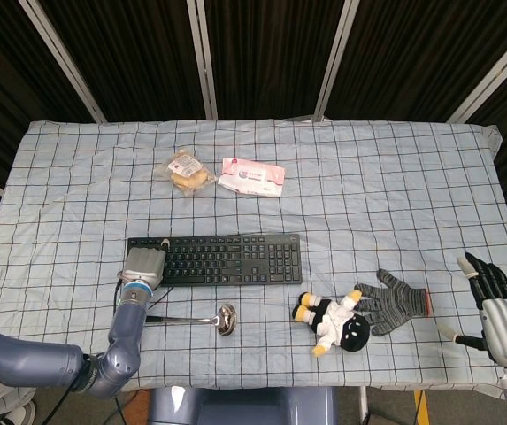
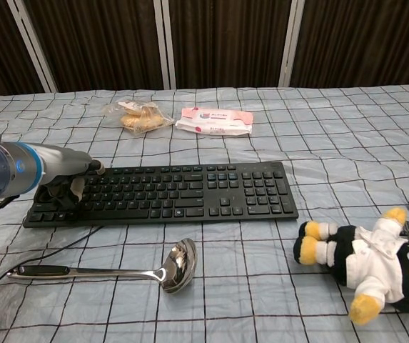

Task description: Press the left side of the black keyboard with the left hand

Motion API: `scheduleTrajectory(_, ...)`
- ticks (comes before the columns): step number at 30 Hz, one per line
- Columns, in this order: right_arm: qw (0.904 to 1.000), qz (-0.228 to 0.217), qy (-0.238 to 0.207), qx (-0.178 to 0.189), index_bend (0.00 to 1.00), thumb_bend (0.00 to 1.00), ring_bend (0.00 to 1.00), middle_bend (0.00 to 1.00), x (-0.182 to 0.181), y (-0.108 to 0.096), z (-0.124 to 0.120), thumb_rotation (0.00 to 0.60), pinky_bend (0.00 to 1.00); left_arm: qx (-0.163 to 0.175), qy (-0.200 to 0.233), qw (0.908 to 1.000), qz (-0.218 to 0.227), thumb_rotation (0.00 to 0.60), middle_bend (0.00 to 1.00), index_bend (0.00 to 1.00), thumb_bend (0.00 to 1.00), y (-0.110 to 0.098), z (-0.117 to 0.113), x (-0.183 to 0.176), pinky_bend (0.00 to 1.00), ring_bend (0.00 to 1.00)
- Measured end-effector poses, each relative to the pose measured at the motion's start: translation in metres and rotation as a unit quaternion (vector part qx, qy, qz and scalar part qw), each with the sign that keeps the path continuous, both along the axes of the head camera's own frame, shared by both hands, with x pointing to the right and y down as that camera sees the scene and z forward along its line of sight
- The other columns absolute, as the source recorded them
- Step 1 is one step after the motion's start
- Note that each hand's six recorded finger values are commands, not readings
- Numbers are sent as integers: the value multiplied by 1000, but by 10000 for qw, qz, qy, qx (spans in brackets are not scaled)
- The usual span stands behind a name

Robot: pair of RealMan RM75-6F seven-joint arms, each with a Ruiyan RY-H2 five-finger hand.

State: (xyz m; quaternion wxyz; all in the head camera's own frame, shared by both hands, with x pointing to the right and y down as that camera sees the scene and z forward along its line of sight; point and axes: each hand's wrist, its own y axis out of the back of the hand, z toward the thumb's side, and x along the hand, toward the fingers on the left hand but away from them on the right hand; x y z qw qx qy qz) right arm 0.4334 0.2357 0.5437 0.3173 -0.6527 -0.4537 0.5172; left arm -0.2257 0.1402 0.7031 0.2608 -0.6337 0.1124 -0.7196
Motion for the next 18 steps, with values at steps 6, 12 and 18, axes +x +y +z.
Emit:
scheduleTrajectory(6, 10000, -3, -6, 7, 0, 52, 0, 0, 0, 0, 0, 600, 0, -20, -28, 10000, 19, 600, 795, 0, 1000, 1, 1, 1, 555, 737)
scheduleTrajectory(12, 10000, 3, -6, 11, 0, 52, 0, 0, 0, 0, 0, 600, 0, -49, -98, 9999, -8, 600, 795, 0, 1000, 0, 2, -2, 555, 738)
scheduleTrajectory(18, 10000, -3, -7, 13, 0, 52, 0, 0, 0, 0, -1, 600, 0, -75, -114, 9999, -45, 600, 795, 0, 1000, 1, 2, -5, 555, 738)
